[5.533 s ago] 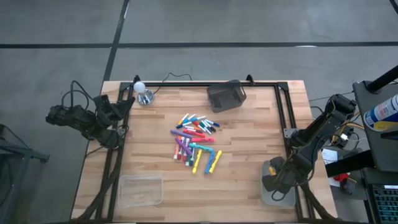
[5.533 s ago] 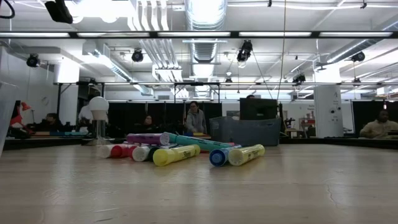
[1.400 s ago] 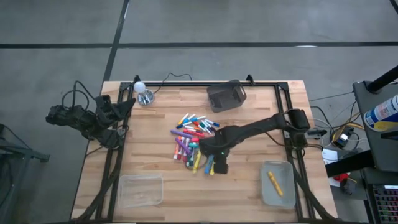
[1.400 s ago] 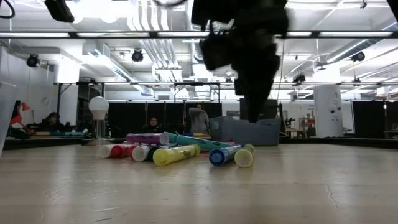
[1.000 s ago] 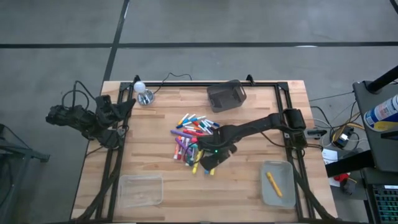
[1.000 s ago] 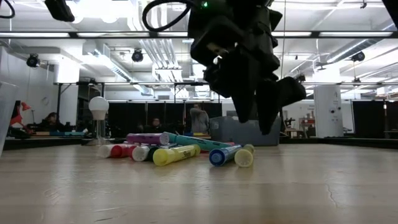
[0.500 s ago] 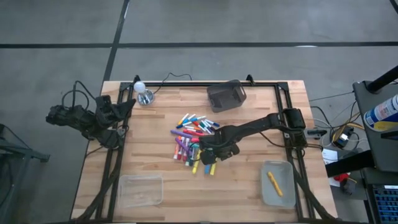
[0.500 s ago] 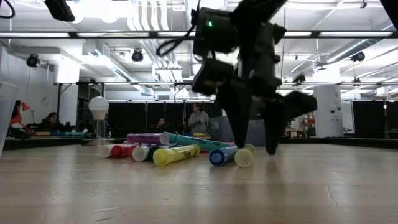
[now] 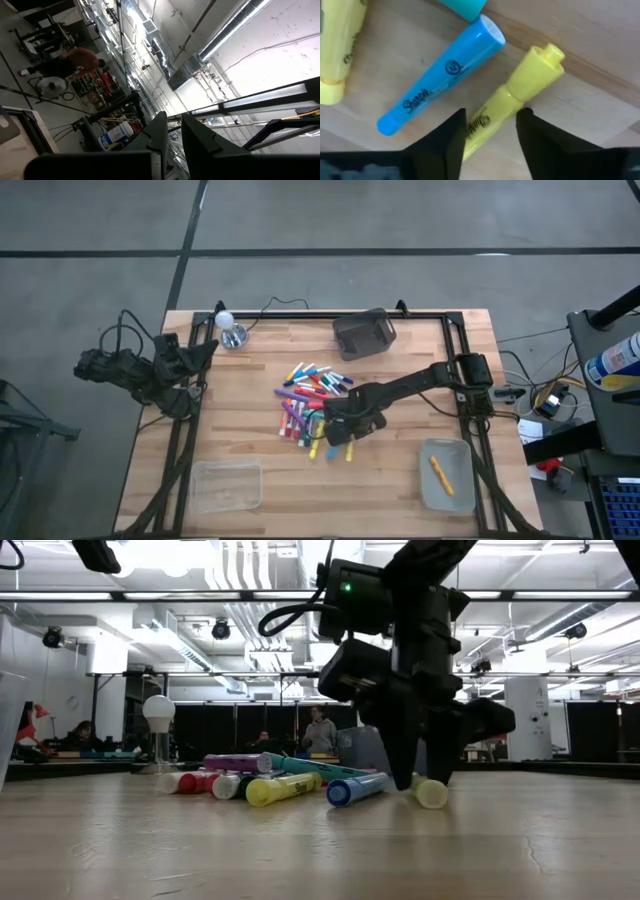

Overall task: Pick & Place Markers
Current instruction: Put the right light yellow highlighter pen into the gray bin, then put the light blue highlighter pen into the gray bin

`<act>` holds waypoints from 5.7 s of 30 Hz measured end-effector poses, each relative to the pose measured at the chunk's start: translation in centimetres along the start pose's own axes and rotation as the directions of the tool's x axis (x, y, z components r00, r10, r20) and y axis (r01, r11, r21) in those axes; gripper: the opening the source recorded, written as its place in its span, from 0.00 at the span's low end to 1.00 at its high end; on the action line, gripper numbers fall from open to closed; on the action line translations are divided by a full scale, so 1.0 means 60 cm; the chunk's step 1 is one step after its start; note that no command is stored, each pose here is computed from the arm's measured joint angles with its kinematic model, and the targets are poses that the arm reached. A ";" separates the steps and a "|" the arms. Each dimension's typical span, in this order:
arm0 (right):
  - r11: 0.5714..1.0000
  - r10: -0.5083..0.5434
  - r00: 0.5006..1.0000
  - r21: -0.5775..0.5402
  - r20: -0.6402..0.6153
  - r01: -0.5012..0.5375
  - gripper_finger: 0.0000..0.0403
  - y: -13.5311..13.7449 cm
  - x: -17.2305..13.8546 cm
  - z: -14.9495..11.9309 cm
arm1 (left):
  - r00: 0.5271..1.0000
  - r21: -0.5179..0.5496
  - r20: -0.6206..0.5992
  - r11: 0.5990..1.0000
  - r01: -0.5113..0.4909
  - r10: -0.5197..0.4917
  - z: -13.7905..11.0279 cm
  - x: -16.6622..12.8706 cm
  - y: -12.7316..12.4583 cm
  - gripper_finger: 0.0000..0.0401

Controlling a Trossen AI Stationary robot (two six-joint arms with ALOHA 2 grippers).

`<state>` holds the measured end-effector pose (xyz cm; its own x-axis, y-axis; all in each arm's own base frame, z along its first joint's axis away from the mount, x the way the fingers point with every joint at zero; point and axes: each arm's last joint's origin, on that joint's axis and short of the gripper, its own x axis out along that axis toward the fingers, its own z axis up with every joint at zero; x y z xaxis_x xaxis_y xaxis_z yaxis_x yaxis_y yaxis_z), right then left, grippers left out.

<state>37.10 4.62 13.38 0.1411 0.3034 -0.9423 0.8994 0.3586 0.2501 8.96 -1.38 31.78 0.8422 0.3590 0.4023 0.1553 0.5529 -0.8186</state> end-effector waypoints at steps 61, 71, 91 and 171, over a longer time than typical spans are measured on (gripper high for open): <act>0.915 -0.244 0.923 0.243 -0.298 0.321 0.34 -0.222 -0.089 -0.288 | 1.000 0.011 0.012 1.000 -0.016 0.016 0.000 0.000 0.001 0.12; 0.941 -0.170 0.944 0.237 -0.281 0.240 0.53 -0.205 -0.118 -0.295 | 1.000 0.008 0.012 1.000 -0.016 0.016 0.000 0.000 0.001 0.12; 0.985 0.003 0.990 0.171 0.142 -0.028 0.52 -0.118 -0.189 -0.236 | 0.994 -0.064 -0.111 0.998 -0.014 0.006 -0.028 0.012 0.007 0.12; 0.779 -0.071 0.991 -0.613 0.118 0.129 0.15 0.032 -0.225 -0.065 | 0.997 -0.060 0.019 0.996 -0.069 0.070 -0.018 0.014 0.006 0.12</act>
<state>35.29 4.68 27.46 0.1245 0.1713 -0.9773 0.4654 0.8598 0.2100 10.28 -1.72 31.38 0.8411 0.4112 0.3514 0.1276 0.4806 -0.8676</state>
